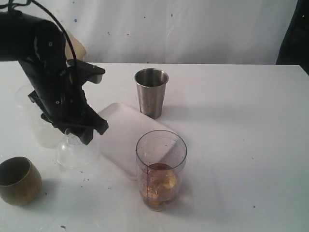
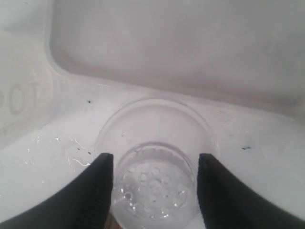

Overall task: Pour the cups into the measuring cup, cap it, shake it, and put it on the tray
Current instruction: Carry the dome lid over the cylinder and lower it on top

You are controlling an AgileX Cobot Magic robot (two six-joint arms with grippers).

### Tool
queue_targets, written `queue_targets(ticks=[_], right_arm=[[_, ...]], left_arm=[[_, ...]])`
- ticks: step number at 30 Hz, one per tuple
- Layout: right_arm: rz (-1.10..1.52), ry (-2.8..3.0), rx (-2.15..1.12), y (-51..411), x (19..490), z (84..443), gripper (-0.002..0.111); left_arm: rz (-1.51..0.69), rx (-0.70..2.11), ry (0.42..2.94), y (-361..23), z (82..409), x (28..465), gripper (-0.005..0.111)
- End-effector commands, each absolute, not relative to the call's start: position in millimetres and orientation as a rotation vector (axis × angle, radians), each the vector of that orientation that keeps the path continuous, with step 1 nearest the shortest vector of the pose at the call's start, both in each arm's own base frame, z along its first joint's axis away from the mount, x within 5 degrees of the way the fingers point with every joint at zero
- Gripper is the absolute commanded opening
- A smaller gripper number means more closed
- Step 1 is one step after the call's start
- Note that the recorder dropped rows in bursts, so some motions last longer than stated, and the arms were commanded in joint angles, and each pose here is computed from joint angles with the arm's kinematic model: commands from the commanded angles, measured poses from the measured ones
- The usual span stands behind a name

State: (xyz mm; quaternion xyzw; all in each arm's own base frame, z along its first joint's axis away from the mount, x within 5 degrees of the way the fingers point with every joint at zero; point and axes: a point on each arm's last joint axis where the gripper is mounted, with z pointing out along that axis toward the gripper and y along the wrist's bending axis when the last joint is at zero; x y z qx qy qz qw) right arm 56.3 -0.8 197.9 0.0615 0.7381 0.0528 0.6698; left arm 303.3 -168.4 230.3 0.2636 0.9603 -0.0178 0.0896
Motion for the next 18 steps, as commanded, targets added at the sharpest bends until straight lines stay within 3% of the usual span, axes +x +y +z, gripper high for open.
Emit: queue_targets(ticks=[1,5,18], right_arm=[[0.120,1.658,0.136,-1,56,197,0.000],[0.120,1.658,0.136,-1,56,197,0.000],[0.118,1.658,0.135,-1,56,197,0.000]], left_arm=[[-0.142,0.774,2.849,-172,270,297,0.000],[-0.298,0.819,2.778,-184,308,285,0.000],[-0.351,0.980,2.477,-244,387,246,0.000]])
